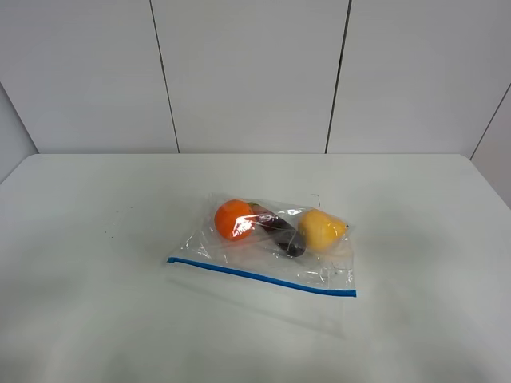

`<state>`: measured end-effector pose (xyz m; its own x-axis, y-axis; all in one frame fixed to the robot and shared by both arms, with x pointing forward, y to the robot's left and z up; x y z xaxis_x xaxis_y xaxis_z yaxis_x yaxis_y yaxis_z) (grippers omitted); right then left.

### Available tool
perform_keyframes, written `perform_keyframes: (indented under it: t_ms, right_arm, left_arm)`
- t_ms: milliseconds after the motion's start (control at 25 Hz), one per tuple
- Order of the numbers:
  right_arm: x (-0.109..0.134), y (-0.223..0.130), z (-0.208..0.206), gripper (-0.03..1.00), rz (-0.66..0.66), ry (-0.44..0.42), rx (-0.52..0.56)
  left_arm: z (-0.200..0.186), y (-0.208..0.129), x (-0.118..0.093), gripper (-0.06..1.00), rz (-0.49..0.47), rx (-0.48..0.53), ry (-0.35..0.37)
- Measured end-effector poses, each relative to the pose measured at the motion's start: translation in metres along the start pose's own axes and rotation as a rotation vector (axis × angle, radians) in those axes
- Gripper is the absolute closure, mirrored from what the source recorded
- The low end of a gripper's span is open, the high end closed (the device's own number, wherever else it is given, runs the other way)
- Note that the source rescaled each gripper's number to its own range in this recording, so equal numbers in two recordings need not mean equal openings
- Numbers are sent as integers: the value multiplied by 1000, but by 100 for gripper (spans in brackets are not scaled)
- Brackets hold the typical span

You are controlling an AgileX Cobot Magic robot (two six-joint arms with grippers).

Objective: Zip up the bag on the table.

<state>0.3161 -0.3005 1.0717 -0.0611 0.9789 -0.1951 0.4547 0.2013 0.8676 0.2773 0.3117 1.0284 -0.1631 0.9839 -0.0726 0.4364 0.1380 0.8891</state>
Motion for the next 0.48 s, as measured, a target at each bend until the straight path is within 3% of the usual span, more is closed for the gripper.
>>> perform_keyframes:
  t_ms: [480]
  right_arm:
    - [2, -11, -37, -3, -4, -54, -187]
  left_arm:
    - [0, 0, 0, -6, 0, 0, 0]
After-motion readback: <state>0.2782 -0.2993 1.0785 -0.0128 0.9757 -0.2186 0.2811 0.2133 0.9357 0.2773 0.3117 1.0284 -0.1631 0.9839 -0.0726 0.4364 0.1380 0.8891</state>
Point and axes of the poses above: a point on each arm's last joint axis where the gripper is mounted, z pointing out along that axis toward the gripper, x along the wrist's bending axis when the last joint is at zero, y = z × x, the point moved 5 cm from there along z, pointing out along that axis toward the gripper, and after that the axes turned 8 degrees about -z, right-handed, at the moved point
